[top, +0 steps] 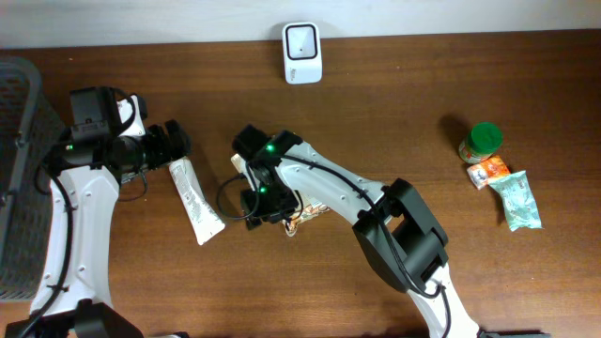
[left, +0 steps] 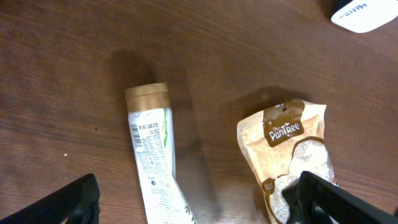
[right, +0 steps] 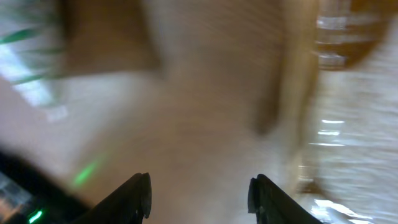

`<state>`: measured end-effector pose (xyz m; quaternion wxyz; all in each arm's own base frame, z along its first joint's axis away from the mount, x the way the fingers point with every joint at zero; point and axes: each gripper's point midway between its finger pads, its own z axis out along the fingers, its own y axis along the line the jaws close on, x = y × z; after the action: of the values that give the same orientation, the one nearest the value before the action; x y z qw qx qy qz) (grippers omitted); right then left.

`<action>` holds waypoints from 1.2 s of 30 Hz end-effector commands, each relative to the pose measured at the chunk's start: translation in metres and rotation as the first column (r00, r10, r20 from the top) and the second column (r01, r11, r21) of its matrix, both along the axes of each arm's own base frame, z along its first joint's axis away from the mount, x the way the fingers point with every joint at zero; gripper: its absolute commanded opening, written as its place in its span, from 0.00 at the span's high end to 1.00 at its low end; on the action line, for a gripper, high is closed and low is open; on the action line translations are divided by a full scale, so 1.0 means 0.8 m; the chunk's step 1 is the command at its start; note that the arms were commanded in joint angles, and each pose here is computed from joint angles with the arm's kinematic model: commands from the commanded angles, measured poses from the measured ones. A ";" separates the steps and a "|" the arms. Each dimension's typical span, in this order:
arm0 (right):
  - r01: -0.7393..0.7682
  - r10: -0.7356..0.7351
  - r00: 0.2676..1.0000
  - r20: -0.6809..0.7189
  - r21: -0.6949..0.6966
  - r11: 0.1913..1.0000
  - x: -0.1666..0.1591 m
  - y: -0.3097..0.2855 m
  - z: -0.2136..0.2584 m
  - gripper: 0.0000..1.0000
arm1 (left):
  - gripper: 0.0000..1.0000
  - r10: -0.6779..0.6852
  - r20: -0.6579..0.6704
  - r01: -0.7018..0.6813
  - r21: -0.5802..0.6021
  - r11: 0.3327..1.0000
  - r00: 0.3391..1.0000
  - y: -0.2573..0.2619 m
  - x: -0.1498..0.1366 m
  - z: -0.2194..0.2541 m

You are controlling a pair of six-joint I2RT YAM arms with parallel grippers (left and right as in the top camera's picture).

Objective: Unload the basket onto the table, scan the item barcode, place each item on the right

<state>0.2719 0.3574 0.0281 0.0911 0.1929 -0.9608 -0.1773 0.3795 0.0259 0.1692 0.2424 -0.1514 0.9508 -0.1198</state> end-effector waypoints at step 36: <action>0.217 -0.260 0.959 0.113 0.302 0.929 0.176 -0.092 -0.014 0.33 | 0.01 -0.012 0.011 0.011 0.015 1.000 1.000 0.003 0.001 0.003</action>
<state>0.4261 0.2724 0.0204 -0.0801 0.0965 -0.9641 -0.2341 0.3795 0.0259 0.1692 0.2424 -0.1514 0.9508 -0.1198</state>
